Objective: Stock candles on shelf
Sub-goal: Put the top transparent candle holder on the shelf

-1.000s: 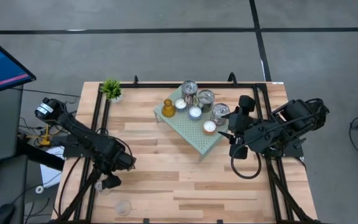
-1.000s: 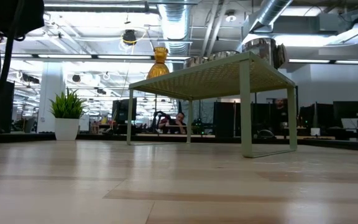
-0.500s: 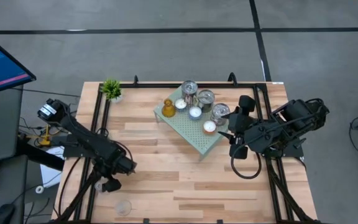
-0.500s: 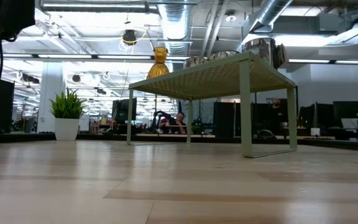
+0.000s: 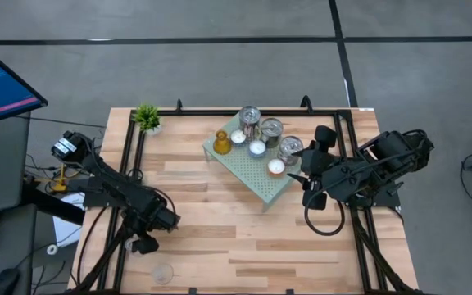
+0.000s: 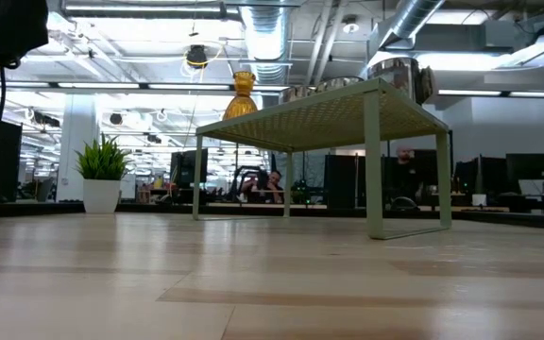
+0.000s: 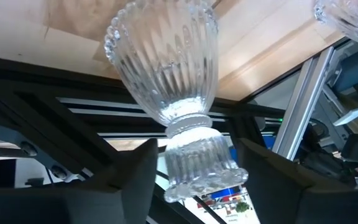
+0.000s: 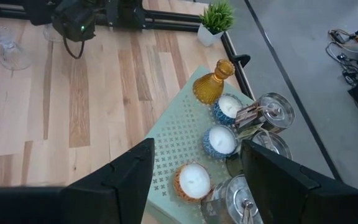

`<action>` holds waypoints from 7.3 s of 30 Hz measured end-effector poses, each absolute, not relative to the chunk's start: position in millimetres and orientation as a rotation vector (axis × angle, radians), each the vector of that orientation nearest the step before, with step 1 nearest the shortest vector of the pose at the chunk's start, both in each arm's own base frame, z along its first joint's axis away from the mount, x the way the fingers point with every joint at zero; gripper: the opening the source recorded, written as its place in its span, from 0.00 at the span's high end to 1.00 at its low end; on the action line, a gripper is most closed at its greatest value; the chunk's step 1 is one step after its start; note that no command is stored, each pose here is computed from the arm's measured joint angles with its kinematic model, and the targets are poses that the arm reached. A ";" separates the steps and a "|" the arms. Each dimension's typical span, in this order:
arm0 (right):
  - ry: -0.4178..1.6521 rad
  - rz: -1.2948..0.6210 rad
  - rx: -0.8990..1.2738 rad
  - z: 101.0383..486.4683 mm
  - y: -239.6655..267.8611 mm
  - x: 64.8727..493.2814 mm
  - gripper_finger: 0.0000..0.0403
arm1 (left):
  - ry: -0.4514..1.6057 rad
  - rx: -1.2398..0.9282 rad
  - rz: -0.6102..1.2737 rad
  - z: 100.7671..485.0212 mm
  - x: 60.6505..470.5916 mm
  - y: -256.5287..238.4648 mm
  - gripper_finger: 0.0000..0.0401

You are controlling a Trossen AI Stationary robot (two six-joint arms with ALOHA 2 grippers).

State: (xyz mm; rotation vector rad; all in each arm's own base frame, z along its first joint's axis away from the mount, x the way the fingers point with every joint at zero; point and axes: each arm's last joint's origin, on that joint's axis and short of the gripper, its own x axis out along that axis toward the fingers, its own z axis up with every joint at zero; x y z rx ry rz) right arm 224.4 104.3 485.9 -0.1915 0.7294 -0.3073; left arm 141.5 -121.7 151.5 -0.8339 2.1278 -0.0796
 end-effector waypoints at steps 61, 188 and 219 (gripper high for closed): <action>0.673 -0.264 -0.191 482.1 109.7 257.4 0.43 | 1.336 -1.477 0.304 179.5 238.8 -15.3 0.40; 0.781 0.118 -0.043 231.3 87.2 519.4 0.62 | -0.015 -1.151 0.081 339.2 77.2 9.6 0.26; 0.938 -0.298 -0.083 356.0 11.8 409.0 0.62 | -0.026 -1.105 0.073 340.6 77.2 9.6 0.26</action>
